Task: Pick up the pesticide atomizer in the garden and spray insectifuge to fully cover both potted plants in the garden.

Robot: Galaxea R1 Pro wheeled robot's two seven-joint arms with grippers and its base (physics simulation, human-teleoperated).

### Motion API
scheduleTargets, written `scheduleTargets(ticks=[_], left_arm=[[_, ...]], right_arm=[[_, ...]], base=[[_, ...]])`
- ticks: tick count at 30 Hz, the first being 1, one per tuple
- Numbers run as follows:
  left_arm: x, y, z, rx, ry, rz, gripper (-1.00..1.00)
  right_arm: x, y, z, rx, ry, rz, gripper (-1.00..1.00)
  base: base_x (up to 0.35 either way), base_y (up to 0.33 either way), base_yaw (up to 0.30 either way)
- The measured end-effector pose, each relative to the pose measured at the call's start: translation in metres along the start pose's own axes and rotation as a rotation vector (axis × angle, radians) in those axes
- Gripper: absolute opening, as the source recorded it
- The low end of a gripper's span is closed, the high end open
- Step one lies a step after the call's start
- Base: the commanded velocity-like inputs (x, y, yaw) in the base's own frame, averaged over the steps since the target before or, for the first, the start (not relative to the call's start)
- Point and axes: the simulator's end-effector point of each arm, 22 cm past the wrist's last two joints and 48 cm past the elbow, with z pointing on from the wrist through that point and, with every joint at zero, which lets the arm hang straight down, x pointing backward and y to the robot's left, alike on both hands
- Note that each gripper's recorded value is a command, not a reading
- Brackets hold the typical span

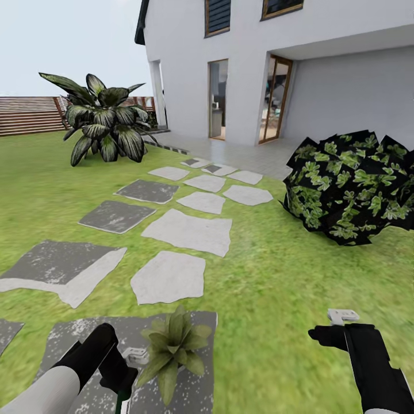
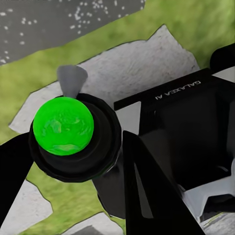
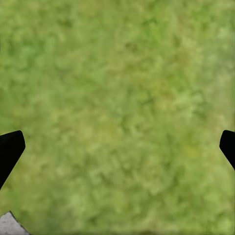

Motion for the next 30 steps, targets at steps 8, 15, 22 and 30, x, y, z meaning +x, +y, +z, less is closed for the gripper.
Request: scheduleTargets(ticks=[8, 15, 22, 30], left_arm=[[-0.001, 0.002, 0.007, 0.0, 0.0, 0.0, -1.0], [-0.001, 0.002, 0.007, 0.0, 0.0, 0.0, -1.0], [-0.001, 0.004, 0.013, 0.0, 0.001, 0.0, -1.0], [-0.001, 0.006, 0.02, 0.0, 0.001, 0.0, -1.0]], right_arm=[[0.004, 0.001, 0.006, 0.0, -0.001, 0.001, 1.0], [0.004, 0.001, 0.006, 0.0, -0.001, 0.001, 1.0], [0.007, 0.001, 0.011, 0.0, -0.001, 0.0, 1.0], [0.011, 0.001, 0.017, 0.001, -0.001, 0.0, 1.0]], base=[[0.0, 0.0, -0.203], [0.0, 0.0, -0.142], [0.0, 0.0, -0.005], [0.0, 0.0, 0.0]])
